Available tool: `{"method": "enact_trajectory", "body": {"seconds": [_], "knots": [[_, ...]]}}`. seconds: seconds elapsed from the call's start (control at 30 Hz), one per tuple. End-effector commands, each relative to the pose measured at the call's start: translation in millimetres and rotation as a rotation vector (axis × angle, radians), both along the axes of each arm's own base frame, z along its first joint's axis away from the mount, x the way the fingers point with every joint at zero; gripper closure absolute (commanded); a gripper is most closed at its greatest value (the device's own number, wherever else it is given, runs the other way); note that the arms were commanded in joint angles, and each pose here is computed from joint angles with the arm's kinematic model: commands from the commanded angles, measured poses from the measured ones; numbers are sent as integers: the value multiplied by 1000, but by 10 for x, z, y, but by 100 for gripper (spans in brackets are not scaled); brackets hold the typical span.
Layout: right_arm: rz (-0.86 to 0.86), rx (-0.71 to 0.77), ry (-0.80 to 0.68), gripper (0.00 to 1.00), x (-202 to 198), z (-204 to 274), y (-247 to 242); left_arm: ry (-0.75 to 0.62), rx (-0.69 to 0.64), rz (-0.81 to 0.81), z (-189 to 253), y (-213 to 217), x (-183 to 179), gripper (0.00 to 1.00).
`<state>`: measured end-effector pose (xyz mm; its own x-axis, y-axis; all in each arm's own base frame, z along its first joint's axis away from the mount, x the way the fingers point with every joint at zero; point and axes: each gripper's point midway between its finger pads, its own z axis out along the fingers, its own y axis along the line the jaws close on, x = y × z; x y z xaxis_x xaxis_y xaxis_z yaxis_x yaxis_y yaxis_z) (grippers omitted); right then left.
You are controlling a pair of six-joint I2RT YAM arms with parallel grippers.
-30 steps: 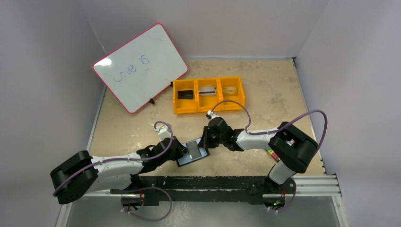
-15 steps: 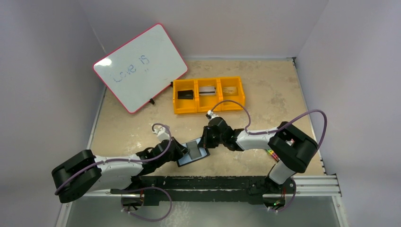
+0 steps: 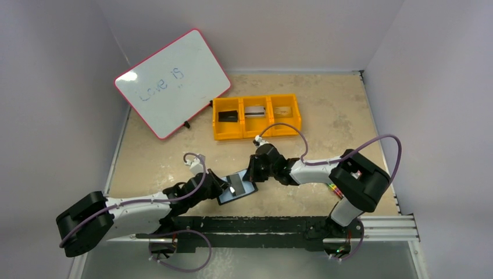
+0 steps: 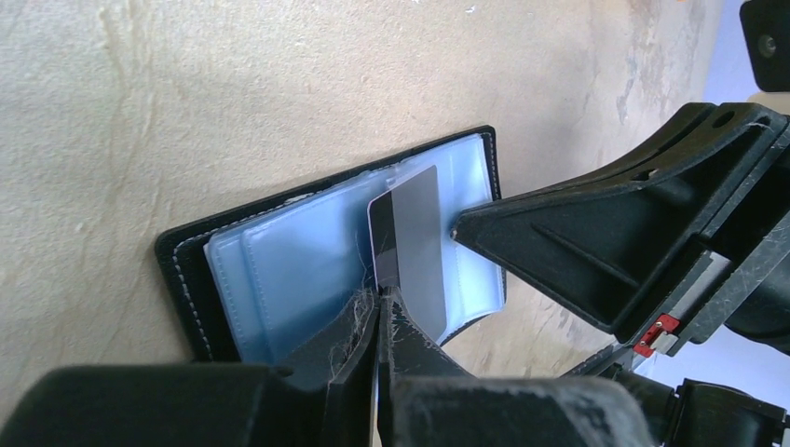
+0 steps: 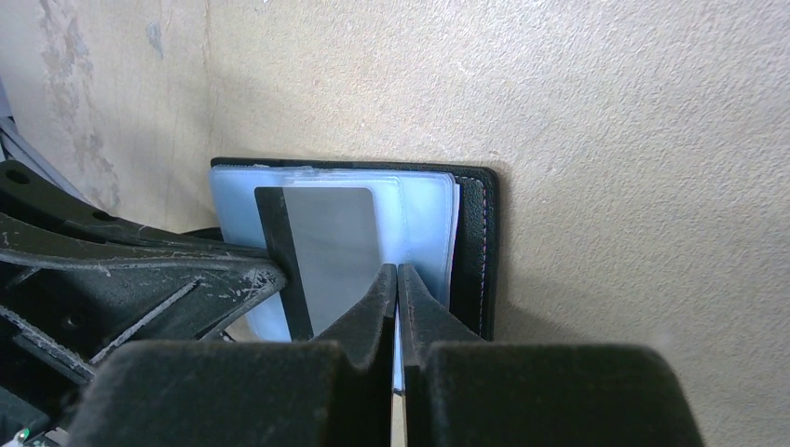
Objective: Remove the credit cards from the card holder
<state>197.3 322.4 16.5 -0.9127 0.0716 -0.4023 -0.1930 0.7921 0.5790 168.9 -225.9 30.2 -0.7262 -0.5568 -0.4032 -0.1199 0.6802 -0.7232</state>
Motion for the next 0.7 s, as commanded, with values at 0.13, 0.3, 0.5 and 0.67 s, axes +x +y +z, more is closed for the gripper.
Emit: {"method": "enact_trajectory", "body": {"seconds": [0.13, 0.3, 0.5, 0.67], "knots": [[-40, -168, 49, 99, -66, -349, -302, -5, 48, 24, -65, 148, -22, 100], [-32, -158, 41, 99, -53, -323, -275, -20, 53, 31, -6, 171, -6, 100], [44, -54, -40, 97, 2, -31, -84, -30, 64, 27, 39, 140, 30, 100], [109, 66, -114, 94, 2, 336, 111, -31, 62, 22, 54, 113, 40, 100]]}}
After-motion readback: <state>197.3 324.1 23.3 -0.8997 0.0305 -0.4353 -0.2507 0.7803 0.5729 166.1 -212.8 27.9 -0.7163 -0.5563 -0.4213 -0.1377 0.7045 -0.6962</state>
